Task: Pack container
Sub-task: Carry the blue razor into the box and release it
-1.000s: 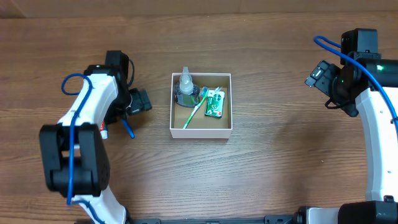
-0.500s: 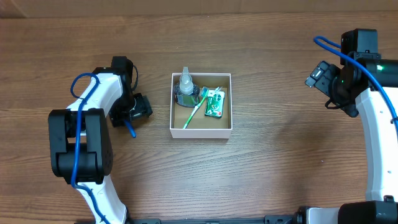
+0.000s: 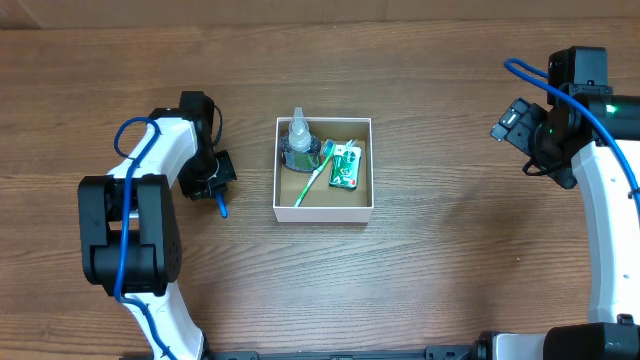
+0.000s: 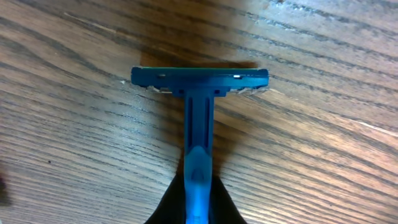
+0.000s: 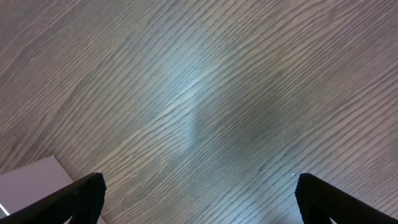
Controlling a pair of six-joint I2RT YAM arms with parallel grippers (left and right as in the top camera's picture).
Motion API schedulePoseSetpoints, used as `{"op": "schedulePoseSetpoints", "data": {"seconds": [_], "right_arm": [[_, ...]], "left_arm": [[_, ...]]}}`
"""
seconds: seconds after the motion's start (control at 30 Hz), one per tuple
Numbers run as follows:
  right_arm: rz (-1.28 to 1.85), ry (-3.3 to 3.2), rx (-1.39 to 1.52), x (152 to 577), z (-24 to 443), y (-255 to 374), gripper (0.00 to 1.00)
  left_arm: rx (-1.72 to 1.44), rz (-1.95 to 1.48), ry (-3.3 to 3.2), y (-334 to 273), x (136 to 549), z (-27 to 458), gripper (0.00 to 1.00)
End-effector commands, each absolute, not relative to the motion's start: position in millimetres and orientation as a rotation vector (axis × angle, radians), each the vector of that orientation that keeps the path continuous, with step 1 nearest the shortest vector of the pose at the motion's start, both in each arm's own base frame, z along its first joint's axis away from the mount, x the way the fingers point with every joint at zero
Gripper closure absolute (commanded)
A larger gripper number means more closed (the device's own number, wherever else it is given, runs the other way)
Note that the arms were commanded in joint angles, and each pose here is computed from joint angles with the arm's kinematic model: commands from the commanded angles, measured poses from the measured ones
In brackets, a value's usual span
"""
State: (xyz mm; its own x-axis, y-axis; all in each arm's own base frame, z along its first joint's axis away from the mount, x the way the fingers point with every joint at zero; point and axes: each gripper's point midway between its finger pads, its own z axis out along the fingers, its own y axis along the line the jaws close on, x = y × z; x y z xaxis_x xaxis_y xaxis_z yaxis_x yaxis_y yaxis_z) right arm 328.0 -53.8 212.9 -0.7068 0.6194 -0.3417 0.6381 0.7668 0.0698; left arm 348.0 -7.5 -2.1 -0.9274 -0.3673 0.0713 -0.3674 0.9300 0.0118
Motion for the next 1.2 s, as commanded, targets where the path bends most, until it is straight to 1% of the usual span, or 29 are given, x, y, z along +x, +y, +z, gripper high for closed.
{"op": "schedulePoseSetpoints", "data": {"seconds": [0.0,0.07,0.17,0.27,0.37,0.5,0.57,0.63,0.73,0.77,0.87,0.97,1.07,1.17], "right_arm": [[-0.096,2.614,0.966,327,213,-56,0.00],[-0.098,2.618,0.967,326,213,-56,0.00],[-0.099,2.620,0.967,326,212,-56,0.00],[-0.099,2.621,0.968,325,212,-56,0.00],[-0.100,2.623,0.963,325,212,-56,0.00],[-0.101,2.624,0.959,325,212,-56,0.00],[-0.100,2.624,0.959,325,212,-56,0.00],[-0.101,2.624,0.959,325,212,-56,0.00],[-0.101,2.624,0.959,325,212,-56,0.00],[-0.101,2.624,0.959,325,212,-56,0.00],[-0.101,2.624,0.959,325,212,-56,0.00],[-0.101,2.625,0.959,325,212,-56,0.00],[-0.102,2.627,0.959,325,212,-56,0.00],[-0.103,2.631,0.960,324,212,-56,0.00]], "left_arm": [[0.557,-0.005,-2.984,-10,343,-12,0.96],[0.547,-0.005,-2.993,-10,347,-6,0.96],[0.550,0.003,-3.021,-11,361,18,0.96],[0.535,-0.023,-3.091,-11,378,61,0.96],[0.473,-0.082,-3.227,-19,395,119,0.96],[0.222,-0.012,-3.471,-62,407,196,0.96],[0.036,0.028,-3.565,-87,408,221,0.96],[-0.224,0.034,-3.641,-119,404,241,0.96],[-0.657,0.038,-3.606,-165,392,244,0.96],[-0.748,0.042,-3.579,-175,387,240,0.96],[-1.070,0.016,-3.437,-209,368,218,0.96],[-1.174,-0.057,-3.341,-225,365,190,0.96],[-1.134,-0.047,-3.272,-232,366,159,0.96],[-1.090,0.015,-3.160,-239,356,123,0.96]]}}
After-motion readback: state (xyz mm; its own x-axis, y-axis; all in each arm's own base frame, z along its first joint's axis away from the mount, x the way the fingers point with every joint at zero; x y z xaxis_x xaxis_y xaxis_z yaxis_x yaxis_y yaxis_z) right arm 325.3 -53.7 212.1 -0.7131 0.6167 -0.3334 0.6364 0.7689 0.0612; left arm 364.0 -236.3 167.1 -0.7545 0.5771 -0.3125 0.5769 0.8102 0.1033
